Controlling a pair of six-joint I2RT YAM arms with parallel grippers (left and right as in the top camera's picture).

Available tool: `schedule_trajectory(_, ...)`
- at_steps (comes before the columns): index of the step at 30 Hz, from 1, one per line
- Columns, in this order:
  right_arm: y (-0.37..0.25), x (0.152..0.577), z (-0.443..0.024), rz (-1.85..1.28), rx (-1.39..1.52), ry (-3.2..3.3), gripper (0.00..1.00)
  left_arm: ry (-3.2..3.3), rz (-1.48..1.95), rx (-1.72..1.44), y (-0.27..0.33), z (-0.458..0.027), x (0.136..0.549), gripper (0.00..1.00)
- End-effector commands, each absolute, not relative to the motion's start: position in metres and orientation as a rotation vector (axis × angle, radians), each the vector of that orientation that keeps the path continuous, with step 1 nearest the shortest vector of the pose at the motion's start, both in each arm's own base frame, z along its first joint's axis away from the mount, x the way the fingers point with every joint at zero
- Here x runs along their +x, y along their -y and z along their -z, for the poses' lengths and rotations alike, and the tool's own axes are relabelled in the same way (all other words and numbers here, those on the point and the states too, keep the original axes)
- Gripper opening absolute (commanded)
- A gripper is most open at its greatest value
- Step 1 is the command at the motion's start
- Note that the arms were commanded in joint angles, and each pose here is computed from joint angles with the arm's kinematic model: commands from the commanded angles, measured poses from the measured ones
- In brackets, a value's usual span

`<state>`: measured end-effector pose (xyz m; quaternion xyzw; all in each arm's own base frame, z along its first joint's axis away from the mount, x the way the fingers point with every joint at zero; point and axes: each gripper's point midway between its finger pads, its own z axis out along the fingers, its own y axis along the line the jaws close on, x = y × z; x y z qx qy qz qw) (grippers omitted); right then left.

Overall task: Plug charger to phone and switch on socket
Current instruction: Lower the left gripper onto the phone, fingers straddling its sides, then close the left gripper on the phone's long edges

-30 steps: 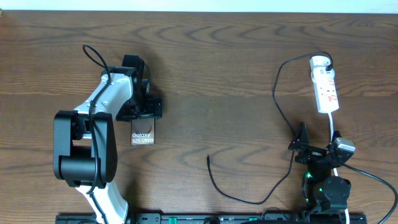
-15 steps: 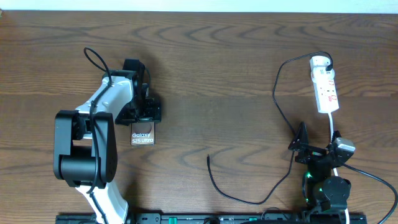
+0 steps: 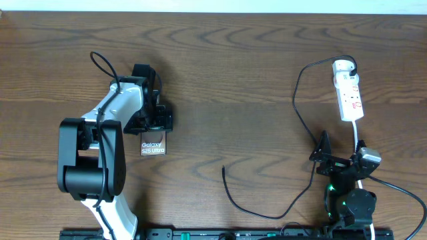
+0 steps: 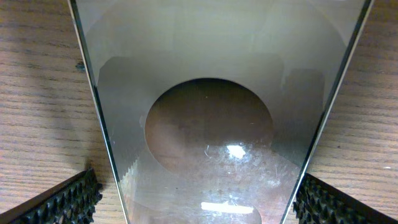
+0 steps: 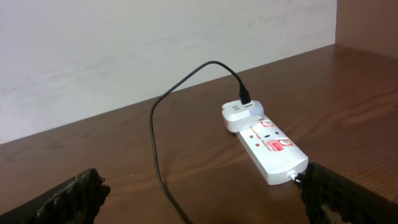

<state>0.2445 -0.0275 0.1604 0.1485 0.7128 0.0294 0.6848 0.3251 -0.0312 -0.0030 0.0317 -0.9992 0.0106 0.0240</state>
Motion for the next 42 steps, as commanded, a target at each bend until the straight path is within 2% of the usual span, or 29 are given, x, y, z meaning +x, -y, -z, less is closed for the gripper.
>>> schedule_trajectory(1,0.026,0.244,-0.16,-0.061,0.318,-1.599,0.99,3.073,-0.012,0.059,0.032,0.008,0.319,0.98)
schedule_trajectory(42,0.026,0.244,-0.16,-0.061,0.318,-1.6,0.99,3.059,-0.005,-0.058,0.041,0.009,0.314,0.99)
